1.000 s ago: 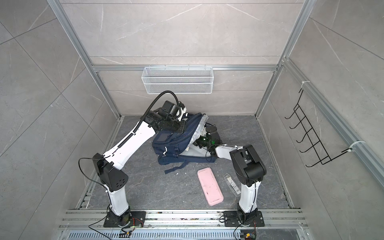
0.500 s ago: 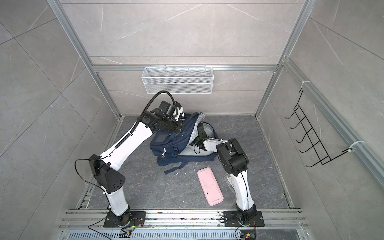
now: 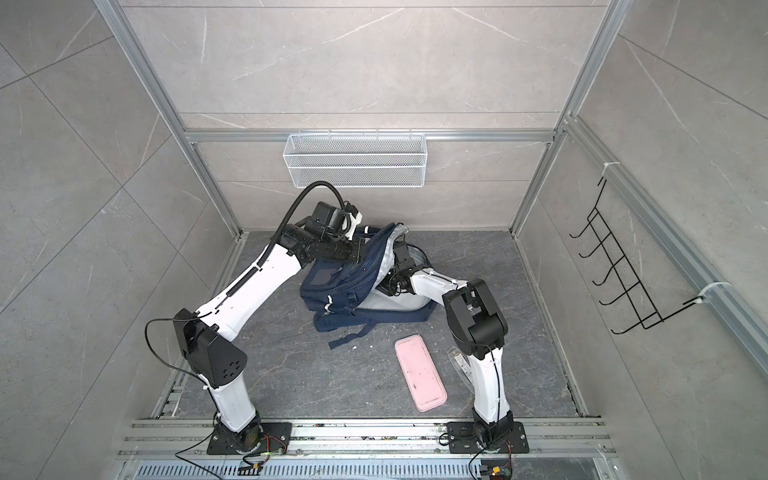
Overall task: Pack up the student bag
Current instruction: 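Release the book and withdraw the right gripper from the backpack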
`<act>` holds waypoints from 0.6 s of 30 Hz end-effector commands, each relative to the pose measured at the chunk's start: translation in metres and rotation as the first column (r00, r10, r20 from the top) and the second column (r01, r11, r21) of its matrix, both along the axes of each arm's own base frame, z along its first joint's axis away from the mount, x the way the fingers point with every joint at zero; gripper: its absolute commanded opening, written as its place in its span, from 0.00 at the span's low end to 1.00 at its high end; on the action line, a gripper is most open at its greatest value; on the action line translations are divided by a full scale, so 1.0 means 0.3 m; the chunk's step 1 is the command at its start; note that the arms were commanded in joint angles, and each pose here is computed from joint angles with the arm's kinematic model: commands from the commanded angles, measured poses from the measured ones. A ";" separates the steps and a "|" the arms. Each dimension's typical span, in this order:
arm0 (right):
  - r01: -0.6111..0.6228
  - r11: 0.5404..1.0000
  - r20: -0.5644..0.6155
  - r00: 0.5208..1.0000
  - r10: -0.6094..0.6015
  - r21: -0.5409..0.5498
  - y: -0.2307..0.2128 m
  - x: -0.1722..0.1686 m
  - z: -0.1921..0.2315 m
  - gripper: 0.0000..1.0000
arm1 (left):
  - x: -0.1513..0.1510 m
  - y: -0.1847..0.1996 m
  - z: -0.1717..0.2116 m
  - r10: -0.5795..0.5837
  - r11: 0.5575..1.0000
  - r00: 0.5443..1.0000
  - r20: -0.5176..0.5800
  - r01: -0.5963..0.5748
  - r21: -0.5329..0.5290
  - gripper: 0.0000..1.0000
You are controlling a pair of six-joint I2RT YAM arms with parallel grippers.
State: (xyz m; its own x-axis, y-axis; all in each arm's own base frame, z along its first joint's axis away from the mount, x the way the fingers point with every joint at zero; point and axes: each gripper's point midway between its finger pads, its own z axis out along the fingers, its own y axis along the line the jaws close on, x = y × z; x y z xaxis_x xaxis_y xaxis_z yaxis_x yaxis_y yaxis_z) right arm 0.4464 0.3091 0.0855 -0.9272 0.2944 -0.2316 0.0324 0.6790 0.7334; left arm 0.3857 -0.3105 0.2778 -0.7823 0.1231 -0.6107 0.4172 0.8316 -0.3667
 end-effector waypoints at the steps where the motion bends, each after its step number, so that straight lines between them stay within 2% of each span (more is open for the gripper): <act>1: 0.013 1.000 0.035 0.999 -0.012 -0.025 -0.076 -0.029 0.058 0.74 | 0.006 -0.022 0.118 -0.004 0.995 0.996 0.084 0.012 -0.101 0.00; 7: 0.021 0.999 0.036 0.999 -0.020 -0.039 -0.162 -0.125 0.055 0.61 | 0.019 -0.041 0.063 -0.007 0.995 0.999 0.054 0.012 -0.096 0.00; 11: 0.050 0.992 0.074 0.996 -0.041 -0.116 -0.251 -0.213 0.086 0.54 | 0.031 -0.067 0.016 -0.016 0.996 0.999 0.030 0.018 -0.089 0.00; 18: 0.048 0.959 0.116 0.993 -0.016 -0.278 -0.388 -0.351 0.134 0.48 | 0.033 -0.169 -0.102 -0.068 0.997 0.998 -0.014 0.068 -0.038 0.00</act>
State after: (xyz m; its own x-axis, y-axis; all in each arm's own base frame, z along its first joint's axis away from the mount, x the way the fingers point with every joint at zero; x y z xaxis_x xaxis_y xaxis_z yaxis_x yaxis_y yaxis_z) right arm 0.3584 0.2147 0.1311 -0.8792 0.2871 -0.3802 -0.0077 0.7894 0.6139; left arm 0.3854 -0.3425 0.2350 -0.8173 0.1673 -0.5514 0.4335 0.8090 -0.3970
